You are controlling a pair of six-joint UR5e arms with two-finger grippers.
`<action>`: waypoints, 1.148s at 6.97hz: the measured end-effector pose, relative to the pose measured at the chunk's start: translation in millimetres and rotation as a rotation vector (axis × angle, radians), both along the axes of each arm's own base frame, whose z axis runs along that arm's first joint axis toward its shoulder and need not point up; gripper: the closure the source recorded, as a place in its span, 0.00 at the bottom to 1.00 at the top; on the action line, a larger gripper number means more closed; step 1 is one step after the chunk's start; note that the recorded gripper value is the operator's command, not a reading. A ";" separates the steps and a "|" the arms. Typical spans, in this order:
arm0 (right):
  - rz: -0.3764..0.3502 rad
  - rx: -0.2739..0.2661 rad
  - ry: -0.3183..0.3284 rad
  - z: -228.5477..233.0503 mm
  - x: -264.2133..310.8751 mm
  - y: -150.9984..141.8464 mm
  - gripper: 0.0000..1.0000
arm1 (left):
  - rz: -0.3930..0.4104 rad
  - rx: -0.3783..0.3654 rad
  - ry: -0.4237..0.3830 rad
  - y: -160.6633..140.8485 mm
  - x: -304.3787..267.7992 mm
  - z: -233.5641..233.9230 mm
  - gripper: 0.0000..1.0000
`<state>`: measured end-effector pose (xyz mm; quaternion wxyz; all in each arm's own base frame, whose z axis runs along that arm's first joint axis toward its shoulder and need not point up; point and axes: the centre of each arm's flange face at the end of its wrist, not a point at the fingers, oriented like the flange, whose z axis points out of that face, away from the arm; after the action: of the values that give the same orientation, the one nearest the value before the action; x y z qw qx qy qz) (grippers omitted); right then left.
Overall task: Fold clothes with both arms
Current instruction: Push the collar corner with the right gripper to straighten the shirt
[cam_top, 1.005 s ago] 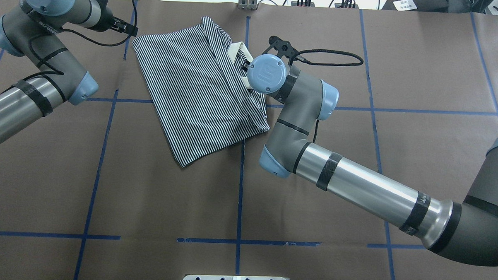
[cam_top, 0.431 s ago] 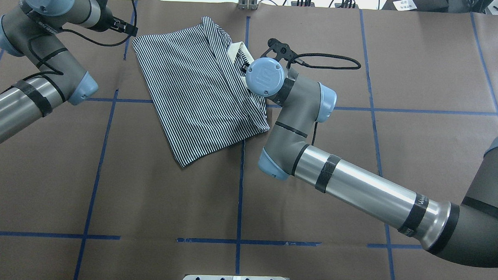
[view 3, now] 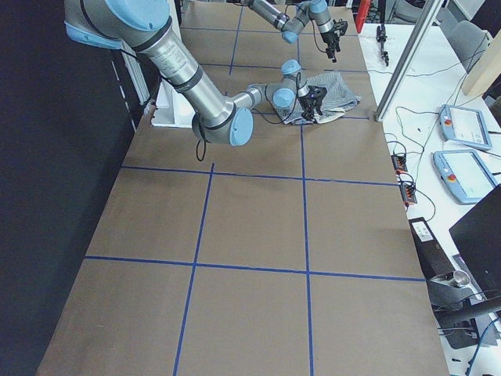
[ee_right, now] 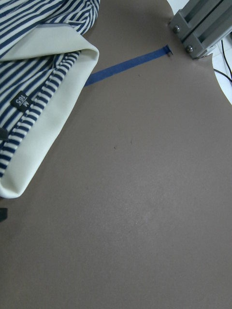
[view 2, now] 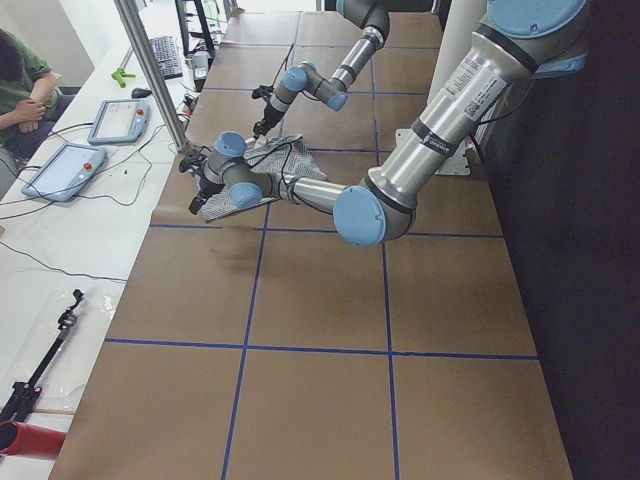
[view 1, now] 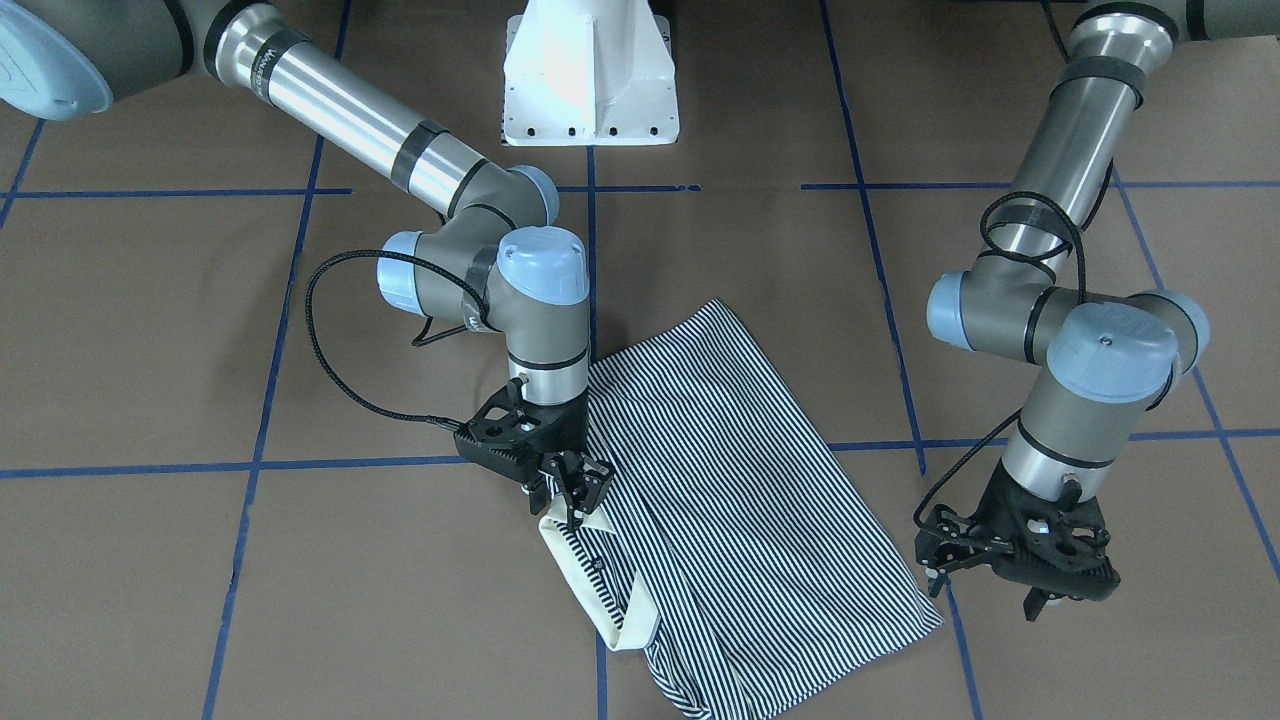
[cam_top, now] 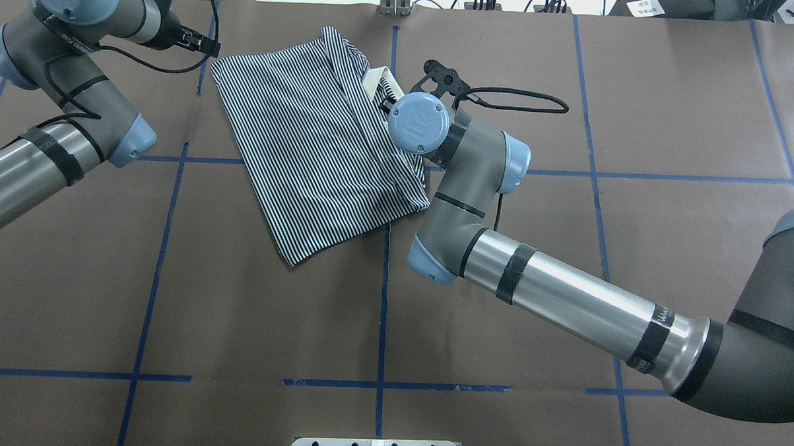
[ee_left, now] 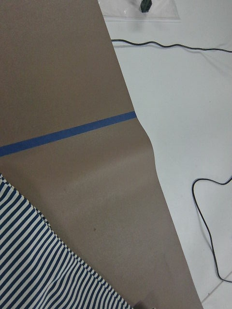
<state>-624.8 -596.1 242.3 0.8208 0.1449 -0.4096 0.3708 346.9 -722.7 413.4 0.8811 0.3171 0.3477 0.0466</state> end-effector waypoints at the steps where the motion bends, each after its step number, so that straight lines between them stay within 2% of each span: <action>1: 0.001 -0.001 0.000 0.2 -0.8 -0.5 1.00 | 0.000 0.001 0.001 0.1 -0.1 -0.8 0.00; 5: -0.020 0.018 -0.010 -0.8 12.7 9.4 1.00 | 0.001 0.016 0.012 4.3 -1.8 -8.3 0.00; 6: -0.025 0.023 -0.014 11.9 30.0 25.1 1.00 | 0.003 0.022 0.016 8.4 -3.6 -9.3 0.00; 8: -0.044 0.040 -0.015 48.1 63.4 85.8 1.00 | 0.005 0.028 0.019 12.0 -4.1 -10.2 0.00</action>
<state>-561.5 -510.4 290.4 0.8227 0.1495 -0.4261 0.3453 342.7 -710.7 403.2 0.8731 0.3288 0.3563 0.0505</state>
